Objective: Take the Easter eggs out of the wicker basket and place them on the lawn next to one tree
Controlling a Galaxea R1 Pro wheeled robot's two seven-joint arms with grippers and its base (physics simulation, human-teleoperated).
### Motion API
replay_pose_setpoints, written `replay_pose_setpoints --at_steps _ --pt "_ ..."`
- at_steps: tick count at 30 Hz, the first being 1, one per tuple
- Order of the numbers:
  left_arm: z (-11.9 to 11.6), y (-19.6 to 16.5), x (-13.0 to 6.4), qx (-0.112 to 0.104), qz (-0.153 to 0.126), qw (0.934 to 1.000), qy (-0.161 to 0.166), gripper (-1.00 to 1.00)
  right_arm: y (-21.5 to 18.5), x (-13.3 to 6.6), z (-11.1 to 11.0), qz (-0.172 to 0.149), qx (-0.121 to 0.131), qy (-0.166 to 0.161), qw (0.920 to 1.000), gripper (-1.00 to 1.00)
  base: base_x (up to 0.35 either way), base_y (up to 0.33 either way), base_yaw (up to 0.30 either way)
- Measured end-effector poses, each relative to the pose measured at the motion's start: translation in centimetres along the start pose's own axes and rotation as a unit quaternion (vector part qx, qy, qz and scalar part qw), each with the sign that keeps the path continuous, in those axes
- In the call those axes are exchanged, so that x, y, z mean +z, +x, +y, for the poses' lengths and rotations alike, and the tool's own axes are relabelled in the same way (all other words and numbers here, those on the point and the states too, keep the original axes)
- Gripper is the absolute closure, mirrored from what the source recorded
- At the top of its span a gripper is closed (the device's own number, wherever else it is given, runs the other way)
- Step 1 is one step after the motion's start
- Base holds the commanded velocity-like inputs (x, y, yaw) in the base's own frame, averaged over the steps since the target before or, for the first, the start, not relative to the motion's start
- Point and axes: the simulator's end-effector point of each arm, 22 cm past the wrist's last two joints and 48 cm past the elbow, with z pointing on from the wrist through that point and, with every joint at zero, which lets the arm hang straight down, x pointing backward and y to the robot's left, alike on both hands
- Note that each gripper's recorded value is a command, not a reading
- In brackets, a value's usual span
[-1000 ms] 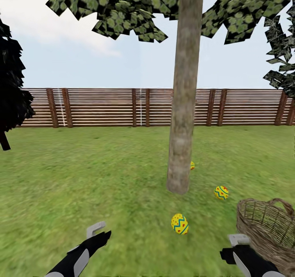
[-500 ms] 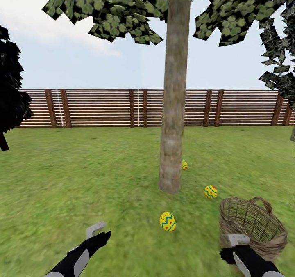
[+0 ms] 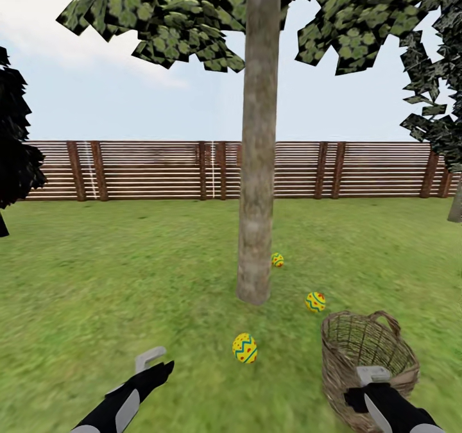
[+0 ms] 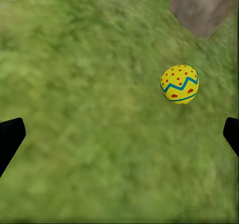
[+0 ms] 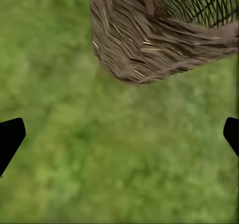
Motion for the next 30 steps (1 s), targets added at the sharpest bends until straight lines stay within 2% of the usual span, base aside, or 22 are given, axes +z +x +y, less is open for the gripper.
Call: replay_pose_setpoints --at_steps 11,23,30 --pt "-0.9 -1.9 -1.0 0.000 0.000 1.0000 0.000 -1.00 -1.6 -1.6 -0.4 0.001 0.000 0.000 1.0000 -1.00 0.000 -0.264 0.000" --pt "-1.7 -3.9 -2.2 -0.003 -0.001 1.0000 -0.001 -1.00 -3.3 -3.3 -0.9 0.000 0.000 0.000 1.0000 -1.00 -0.007 -0.015 0.000" --pt "-2.3 -5.1 -2.9 -0.003 -0.001 1.0000 -0.001 -1.00 -4.2 -4.3 -1.2 0.001 0.000 0.000 1.0000 -1.00 -0.207 0.000 0.000"
